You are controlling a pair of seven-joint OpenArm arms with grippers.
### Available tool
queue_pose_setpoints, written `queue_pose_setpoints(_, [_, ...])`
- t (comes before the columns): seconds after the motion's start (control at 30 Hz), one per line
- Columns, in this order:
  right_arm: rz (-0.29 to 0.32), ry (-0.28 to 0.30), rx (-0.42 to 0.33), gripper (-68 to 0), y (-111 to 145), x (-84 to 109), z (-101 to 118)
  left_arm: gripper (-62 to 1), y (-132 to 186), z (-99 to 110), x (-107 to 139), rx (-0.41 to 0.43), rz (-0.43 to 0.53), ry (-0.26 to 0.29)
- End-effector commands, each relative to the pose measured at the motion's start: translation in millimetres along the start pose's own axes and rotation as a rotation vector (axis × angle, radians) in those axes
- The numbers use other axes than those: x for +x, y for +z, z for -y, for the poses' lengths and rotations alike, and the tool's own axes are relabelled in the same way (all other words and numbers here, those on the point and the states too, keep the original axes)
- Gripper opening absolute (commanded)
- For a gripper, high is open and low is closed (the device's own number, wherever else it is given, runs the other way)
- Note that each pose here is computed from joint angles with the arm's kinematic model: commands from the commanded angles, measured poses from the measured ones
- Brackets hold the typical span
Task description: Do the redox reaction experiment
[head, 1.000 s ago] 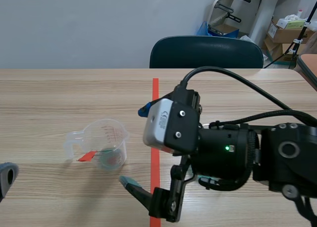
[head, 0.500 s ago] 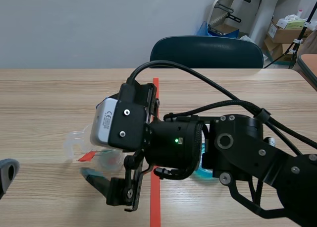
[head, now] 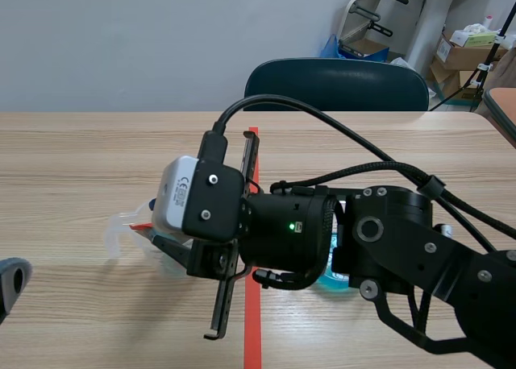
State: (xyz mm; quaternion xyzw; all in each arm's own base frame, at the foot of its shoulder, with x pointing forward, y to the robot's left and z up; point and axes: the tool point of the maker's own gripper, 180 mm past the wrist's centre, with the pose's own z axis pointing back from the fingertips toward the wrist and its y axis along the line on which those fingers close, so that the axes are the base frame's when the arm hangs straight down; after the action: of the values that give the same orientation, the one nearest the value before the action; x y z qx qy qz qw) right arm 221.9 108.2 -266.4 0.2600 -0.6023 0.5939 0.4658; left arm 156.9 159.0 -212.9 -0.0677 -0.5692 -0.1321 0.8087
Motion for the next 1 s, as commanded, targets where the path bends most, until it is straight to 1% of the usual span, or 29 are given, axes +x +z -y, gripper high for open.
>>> queue_pose_setpoints(0.0, [0.028,0.011,-0.014,-63.0,2,7.7,7,1.4,0,1,6,-0.002,0.023,0.003])
queue_pose_setpoints(0.07, [0.027,0.011,-0.015,-66.9,2,7.7,7,1.4,0,1,6,-0.002,0.023,0.003])
queue_pose_setpoints(0.13, [0.028,0.011,-0.015,-66.8,2,7.8,7,1.4,0,1,6,-0.002,0.024,0.003])
queue_pose_setpoints(0.23, [0.040,0.007,-0.024,-66.7,1,11.0,14,1.4,0,1,6,-0.001,0.024,0.003])
queue_pose_setpoints(0.3, [0.046,-0.009,-0.031,-66.7,1,13.6,22,1.4,0,1,6,-0.001,0.024,0.003])
queue_pose_setpoints(0.37, [0.033,-0.033,-0.047,-66.7,0,13.2,31,1.4,0,1,6,-0.001,0.024,0.003])
queue_pose_setpoints(0.43, [0.019,-0.070,-0.036,-66.7,-1,13.2,36,1.4,0,1,6,-0.001,0.024,0.003])
queue_pose_setpoints(0.53, [0.001,-0.108,-0.027,-66.7,-2,17.8,42,1.4,0,1,6,-0.001,0.024,0.003])
queue_pose_setpoints(0.73, [-0.030,-0.154,-0.033,-66.7,-4,37.1,53,1.4,0,1,6,-0.001,0.024,0.003])
queue_pose_setpoints(0.97, [-0.046,-0.153,-0.069,-66.7,4,68.0,70,1.4,0,1,6,-0.001,0.024,0.003])
